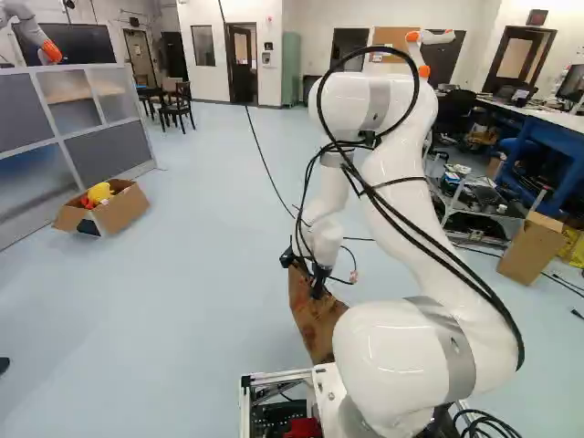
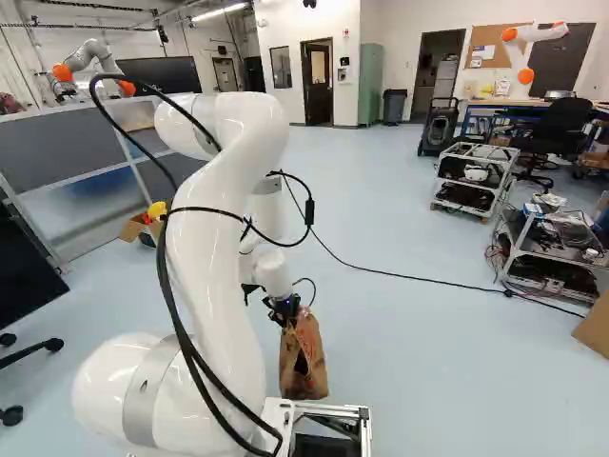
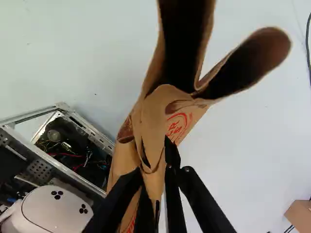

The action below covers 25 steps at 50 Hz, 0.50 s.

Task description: Pick up the grocery bag from the ground

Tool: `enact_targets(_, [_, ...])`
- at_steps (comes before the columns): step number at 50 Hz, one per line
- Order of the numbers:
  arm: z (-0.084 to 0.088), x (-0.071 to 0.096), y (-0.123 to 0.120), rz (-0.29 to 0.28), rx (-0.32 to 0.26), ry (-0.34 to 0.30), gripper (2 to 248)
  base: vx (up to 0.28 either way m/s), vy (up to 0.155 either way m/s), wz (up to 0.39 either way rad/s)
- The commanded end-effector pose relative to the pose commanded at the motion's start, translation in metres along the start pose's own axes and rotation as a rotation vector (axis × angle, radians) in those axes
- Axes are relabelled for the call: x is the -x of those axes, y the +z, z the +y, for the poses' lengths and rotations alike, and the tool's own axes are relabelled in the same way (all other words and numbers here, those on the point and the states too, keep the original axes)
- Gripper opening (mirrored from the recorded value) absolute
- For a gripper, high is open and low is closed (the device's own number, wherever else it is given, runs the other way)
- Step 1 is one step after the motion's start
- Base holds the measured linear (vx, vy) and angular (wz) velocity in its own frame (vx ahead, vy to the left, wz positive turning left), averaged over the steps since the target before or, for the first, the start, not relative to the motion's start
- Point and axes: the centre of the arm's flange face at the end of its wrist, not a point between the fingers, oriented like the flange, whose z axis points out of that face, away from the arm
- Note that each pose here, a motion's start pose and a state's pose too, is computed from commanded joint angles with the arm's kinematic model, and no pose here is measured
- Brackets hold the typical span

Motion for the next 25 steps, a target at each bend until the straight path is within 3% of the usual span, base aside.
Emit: enact_targets(25, [-0.023, 0.022, -0.041, 0.005, 0.005, -0.004, 22, 0.000, 0.000, 0.000])
